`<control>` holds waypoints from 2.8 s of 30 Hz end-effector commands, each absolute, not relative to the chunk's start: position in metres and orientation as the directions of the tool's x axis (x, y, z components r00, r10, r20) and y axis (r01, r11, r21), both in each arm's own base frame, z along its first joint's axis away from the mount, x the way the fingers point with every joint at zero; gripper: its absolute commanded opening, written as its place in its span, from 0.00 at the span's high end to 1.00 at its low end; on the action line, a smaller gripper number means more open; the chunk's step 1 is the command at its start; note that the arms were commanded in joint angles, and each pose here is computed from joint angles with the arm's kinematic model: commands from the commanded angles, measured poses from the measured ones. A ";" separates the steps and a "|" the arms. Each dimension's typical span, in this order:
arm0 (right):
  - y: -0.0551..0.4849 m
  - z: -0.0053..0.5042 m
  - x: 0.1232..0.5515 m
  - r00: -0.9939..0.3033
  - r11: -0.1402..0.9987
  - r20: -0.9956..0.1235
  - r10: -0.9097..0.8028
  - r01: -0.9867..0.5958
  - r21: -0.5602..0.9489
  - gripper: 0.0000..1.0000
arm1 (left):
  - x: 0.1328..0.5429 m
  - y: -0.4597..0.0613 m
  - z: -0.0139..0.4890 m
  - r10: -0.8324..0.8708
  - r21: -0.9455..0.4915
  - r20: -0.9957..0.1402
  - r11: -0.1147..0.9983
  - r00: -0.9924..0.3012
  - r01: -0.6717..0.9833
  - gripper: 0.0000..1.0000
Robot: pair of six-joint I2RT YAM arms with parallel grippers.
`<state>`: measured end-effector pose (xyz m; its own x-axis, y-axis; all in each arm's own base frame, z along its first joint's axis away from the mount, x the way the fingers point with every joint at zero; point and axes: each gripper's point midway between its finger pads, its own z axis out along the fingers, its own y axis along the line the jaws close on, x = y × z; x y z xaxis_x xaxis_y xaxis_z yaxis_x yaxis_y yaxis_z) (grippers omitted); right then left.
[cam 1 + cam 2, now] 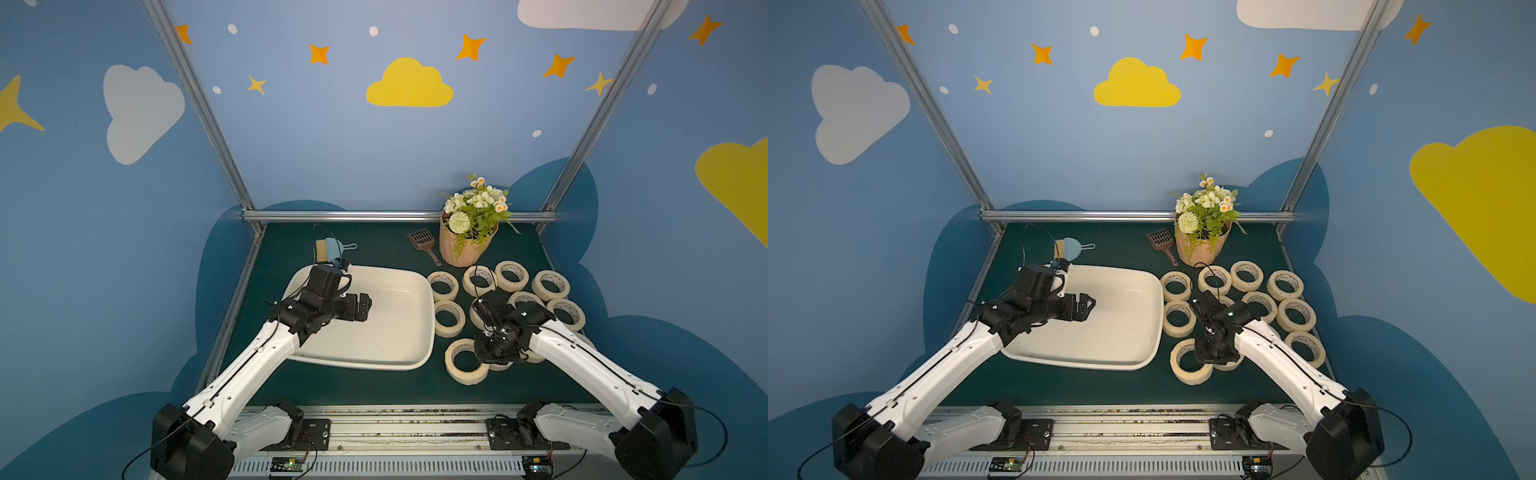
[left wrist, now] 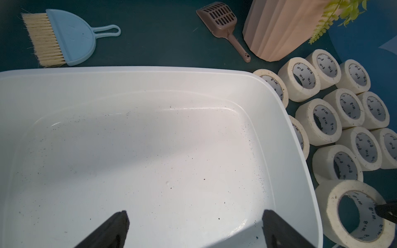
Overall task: Take out the art tape in the storage box
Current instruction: Place the art tape at the center of the board, then reset both arms
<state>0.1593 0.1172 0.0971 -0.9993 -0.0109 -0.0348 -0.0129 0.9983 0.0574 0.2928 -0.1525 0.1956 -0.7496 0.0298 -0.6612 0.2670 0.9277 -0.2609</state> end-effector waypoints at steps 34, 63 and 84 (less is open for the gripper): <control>0.060 0.121 0.242 -0.905 0.993 -0.411 0.116 0.090 0.081 0.01 | 0.365 -0.088 0.128 0.005 -0.158 -0.780 0.966 -0.625 0.204 0.00; 0.001 0.103 0.389 -0.386 0.988 -0.921 -0.047 0.120 -0.100 0.02 | 0.395 -0.033 0.091 0.018 -0.076 -0.848 0.985 -0.530 0.155 0.00; 0.003 0.087 0.391 -0.461 0.995 -0.887 -0.032 0.066 -0.070 0.01 | 0.399 -0.010 0.085 -0.021 -0.081 -0.892 0.990 -0.451 0.114 0.00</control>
<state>0.3825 0.0005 0.0714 -0.5009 -0.0232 -0.8652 0.0807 0.9940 -0.0733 0.4006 -0.0098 0.0821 -0.4948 -0.0418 -0.8680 0.1202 0.9859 -0.1160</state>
